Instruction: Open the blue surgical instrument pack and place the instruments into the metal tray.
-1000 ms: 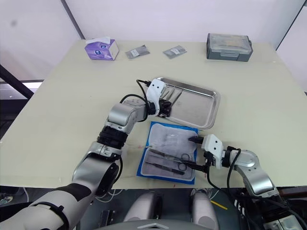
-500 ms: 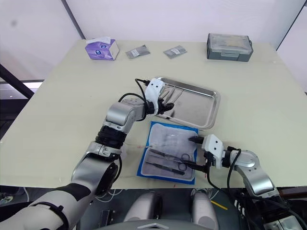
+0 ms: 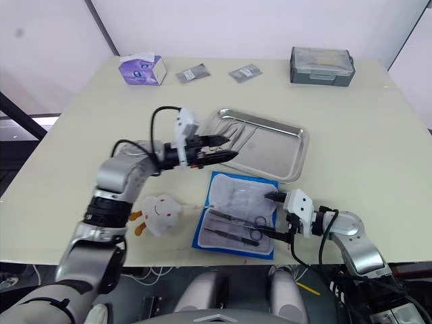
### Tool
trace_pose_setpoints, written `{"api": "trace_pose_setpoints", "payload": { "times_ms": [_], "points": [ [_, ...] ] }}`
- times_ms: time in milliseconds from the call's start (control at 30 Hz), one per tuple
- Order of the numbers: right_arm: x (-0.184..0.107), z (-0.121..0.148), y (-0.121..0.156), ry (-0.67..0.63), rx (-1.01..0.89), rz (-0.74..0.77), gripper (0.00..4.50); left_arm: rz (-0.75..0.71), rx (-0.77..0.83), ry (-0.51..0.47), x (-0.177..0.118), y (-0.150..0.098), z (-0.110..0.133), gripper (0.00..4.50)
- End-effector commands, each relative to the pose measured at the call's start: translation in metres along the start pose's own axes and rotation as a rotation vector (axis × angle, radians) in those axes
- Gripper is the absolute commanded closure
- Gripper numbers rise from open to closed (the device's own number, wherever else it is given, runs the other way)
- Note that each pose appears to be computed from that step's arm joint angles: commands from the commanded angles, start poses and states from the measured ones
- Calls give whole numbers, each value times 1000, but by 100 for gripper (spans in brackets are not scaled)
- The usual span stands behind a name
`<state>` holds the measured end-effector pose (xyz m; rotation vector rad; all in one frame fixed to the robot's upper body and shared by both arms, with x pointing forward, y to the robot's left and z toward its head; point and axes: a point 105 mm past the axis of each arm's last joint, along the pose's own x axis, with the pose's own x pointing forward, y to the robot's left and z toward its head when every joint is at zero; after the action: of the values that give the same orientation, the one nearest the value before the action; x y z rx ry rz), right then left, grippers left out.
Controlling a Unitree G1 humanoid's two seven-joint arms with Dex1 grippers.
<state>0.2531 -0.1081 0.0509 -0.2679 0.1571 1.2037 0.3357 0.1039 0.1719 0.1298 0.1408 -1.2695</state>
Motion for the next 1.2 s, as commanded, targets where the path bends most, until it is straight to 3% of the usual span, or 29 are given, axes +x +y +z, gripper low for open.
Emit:
{"api": "trace_pose_setpoints", "payload": {
  "times_ms": [33, 267, 667, 700, 733, 767, 800, 1200],
  "points": [
    [-3, -27, 5, 92, 88, 0, 0, -174, 98, 31, -15, -21, -9, 133],
    [-5, -22, 3, 80, 83, -2, 0, -397, 154, 96, -38, -49, -50, 133],
    [-11, -14, 0, 71, 66, -10, 0, -489, 184, 116, -38, -63, -77, 133],
    [-11, -13, 0, 68, 64, -10, 0, -489, 183, 124, -38, -62, -79, 81],
    [-11, -12, -1, 67, 63, -11, 0, -490, 185, 126, -38, -62, -80, 75],
    [-12, -11, -1, 67, 63, -11, 0, -491, 187, 126, -37, -62, -80, 22],
    [-12, -11, -1, 67, 62, -11, 0, -492, 187, 124, -37, -62, -80, 8],
    [-19, 11, -4, 15, 45, -22, 0, -487, 305, 43, -26, -64, -91, 8]
  ]
}}
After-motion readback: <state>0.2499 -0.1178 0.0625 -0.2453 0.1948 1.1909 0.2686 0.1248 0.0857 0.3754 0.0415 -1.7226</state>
